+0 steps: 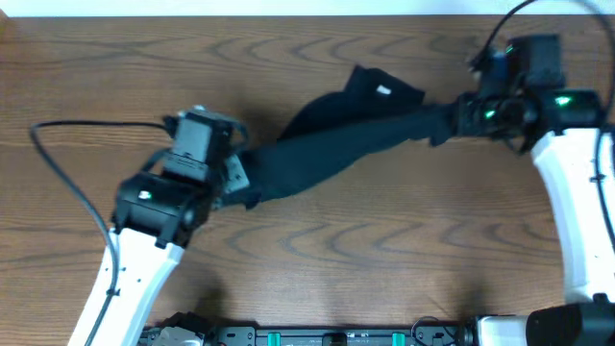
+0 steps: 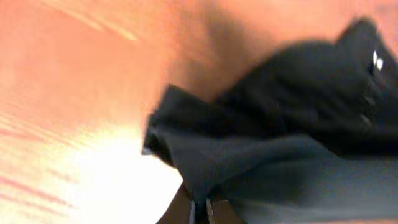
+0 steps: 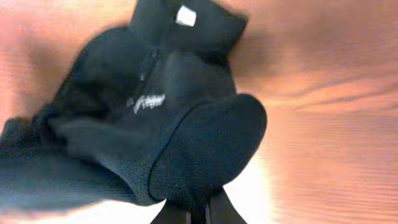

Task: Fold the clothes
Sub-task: 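Lift the shirt with both grippers and stretch it apart toward the back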

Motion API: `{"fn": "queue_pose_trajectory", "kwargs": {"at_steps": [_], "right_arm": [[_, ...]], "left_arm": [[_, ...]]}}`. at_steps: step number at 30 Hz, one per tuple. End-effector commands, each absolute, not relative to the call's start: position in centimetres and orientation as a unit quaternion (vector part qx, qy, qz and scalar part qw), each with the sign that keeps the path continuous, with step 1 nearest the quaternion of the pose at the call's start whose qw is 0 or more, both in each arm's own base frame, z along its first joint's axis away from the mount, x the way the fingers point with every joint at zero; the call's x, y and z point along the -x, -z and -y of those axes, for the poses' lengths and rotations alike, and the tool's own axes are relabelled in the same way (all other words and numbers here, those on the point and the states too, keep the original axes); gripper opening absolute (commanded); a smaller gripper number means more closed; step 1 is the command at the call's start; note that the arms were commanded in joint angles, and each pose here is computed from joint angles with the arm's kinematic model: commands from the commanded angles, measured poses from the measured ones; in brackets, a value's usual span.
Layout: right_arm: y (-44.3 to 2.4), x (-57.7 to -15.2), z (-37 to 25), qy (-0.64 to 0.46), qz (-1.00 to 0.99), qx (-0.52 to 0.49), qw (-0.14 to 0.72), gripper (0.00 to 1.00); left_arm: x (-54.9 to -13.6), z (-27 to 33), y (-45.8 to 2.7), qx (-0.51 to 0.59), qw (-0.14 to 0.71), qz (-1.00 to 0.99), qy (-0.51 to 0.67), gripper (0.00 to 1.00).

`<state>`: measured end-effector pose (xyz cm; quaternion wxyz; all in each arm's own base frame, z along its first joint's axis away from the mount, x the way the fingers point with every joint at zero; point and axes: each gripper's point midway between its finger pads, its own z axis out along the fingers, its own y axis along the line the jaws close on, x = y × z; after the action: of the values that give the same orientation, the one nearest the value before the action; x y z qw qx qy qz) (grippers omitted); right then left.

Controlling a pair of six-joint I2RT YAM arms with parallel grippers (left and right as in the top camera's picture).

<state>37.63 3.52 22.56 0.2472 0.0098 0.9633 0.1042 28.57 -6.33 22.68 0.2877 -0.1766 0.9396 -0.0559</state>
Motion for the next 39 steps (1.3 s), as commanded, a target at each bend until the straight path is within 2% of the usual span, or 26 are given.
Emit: {"fn": "queue_pose_trajectory", "kwargs": {"at_steps": [1,6,15,20,27,39], "right_arm": [[-26.8,-38.6,0.5,-0.014,-0.955,-0.007,0.298,0.01],[-31.2,-37.8,2.4,0.032,-0.946,-0.009,0.322,0.01],[-35.7,-37.1,2.4,0.037,-0.931,-0.01,0.364,0.01],[-39.7,-35.8,2.4,0.038,-0.913,-0.012,0.407,0.01],[-44.7,-31.8,2.5,0.039,-0.889,-0.029,0.456,0.01],[-51.9,-23.3,2.1,0.035,-0.824,-0.039,0.564,0.01]], "left_arm": [[-29.5,4.1,-26.1,0.171,0.334,-0.926,0.037,0.06],[-30.3,2.7,-29.6,0.179,0.372,-0.91,0.037,0.06],[-30.3,2.5,-36.6,0.174,0.443,-0.878,0.06,0.06],[-29.4,2.3,-41.0,0.163,0.484,-0.857,0.07,0.06],[-26.3,1.7,-46.5,0.159,0.527,-0.831,0.084,0.06],[-22.2,0.9,-51.6,0.15,0.583,-0.792,0.1,0.06]]}}
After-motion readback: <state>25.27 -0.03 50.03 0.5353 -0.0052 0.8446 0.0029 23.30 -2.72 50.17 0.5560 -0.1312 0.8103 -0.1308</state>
